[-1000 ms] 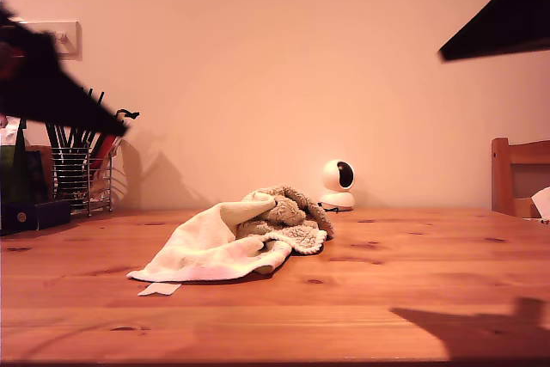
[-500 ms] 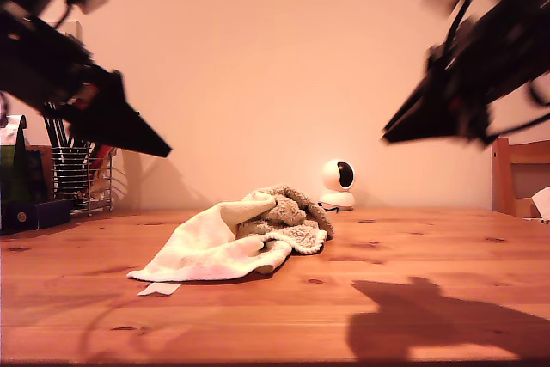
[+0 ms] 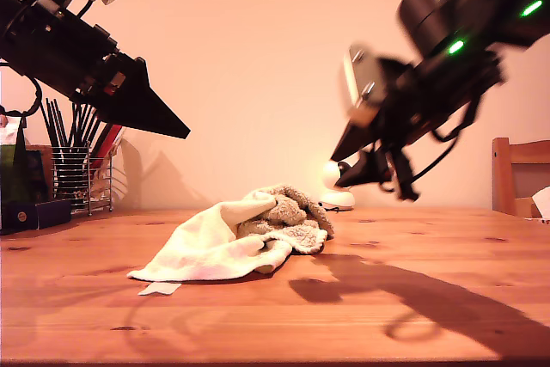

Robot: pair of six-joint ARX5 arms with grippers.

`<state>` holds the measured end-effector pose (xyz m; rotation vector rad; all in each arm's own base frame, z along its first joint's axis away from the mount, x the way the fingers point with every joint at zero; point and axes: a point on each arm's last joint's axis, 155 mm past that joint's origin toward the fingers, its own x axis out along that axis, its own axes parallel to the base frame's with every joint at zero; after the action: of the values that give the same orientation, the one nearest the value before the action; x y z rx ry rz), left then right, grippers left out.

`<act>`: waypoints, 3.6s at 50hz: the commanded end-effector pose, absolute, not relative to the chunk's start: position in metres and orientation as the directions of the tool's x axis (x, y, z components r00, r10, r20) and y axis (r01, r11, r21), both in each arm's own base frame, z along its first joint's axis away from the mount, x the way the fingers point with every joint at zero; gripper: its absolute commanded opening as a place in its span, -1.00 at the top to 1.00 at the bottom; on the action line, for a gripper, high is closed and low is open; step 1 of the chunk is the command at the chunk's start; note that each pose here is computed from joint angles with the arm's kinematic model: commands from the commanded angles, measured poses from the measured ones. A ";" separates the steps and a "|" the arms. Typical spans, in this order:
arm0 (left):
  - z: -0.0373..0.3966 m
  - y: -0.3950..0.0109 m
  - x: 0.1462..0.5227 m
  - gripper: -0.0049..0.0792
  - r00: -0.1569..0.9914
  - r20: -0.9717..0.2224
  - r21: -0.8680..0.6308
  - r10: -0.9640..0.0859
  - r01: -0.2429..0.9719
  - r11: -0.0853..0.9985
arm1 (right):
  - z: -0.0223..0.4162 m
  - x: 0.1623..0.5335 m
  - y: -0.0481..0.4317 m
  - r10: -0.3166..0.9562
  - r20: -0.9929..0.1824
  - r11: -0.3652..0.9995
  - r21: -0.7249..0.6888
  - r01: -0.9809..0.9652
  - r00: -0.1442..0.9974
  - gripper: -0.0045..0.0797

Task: Fold the tea towel in front of you. After folding it, place it to the right side.

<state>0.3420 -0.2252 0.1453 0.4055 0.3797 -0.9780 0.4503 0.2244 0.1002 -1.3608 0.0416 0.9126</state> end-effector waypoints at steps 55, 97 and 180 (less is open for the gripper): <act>0.149 -0.238 0.341 0.93 0.494 -0.450 0.172 -0.744 0.866 0.470 | 0.026 0.488 0.228 0.516 -0.646 -0.362 -0.760 -0.540 0.563 0.03; 0.150 -0.247 0.335 0.92 0.475 -0.446 0.075 -0.759 0.865 0.497 | -0.017 0.474 0.255 0.564 -0.677 -0.403 -0.726 -0.557 0.473 0.29; 0.114 -0.259 0.350 -0.02 0.529 -0.510 0.166 -0.678 0.835 0.525 | 0.141 0.413 0.301 0.523 -0.662 -0.083 -0.666 -0.741 0.537 0.92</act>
<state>0.3474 -0.2572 0.1190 0.4047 0.4169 -0.9438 0.4113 0.2969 0.1311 -1.2933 0.2316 1.0783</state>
